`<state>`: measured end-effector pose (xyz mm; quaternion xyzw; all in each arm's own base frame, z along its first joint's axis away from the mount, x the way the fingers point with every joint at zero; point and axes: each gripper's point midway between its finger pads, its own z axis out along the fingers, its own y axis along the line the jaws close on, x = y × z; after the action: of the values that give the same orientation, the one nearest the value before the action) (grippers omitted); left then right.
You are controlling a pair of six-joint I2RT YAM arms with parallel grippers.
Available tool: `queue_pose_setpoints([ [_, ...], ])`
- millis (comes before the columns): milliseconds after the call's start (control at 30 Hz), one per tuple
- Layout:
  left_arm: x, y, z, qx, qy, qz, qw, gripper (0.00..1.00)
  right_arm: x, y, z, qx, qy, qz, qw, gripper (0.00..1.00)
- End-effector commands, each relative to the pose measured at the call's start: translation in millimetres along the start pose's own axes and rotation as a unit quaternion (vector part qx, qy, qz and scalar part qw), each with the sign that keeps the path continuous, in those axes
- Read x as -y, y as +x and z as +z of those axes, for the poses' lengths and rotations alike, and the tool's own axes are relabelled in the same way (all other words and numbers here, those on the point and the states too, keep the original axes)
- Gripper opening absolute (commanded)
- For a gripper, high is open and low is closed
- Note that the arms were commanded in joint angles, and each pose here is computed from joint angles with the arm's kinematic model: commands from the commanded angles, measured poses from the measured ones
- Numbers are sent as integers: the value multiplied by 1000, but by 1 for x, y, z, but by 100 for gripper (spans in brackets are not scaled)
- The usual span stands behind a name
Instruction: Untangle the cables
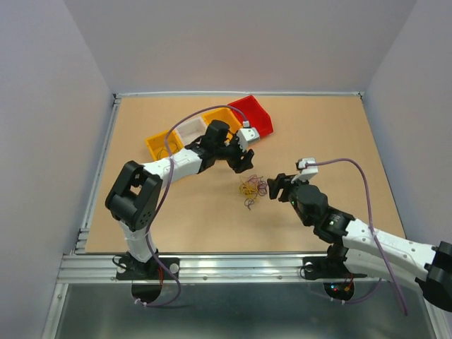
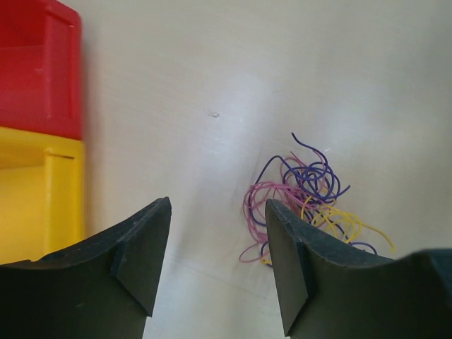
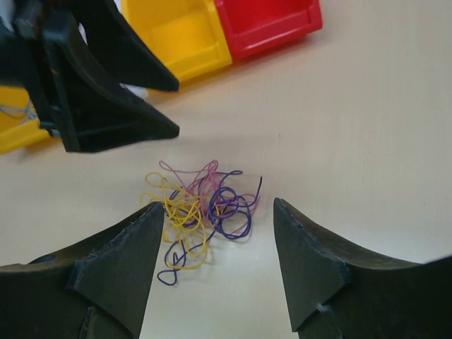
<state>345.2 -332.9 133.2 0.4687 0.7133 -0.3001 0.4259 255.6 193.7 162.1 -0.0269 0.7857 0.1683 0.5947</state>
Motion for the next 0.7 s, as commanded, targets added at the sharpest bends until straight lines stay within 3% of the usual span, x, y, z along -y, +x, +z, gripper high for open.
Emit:
queue_pose_setpoints([
  [0, -2, -23, 10, 11, 12, 28, 999, 65, 20, -26, -10, 75, 33, 60, 995, 68],
  [267, 12, -18, 20, -24, 57, 52, 997, 65, 23, -26, -10, 81, 38, 55, 994, 69],
  [667, 44, 22, 27, -108, 94, 76, 987, 60, 15, -21, -4, 71, 25, 40, 996, 72],
])
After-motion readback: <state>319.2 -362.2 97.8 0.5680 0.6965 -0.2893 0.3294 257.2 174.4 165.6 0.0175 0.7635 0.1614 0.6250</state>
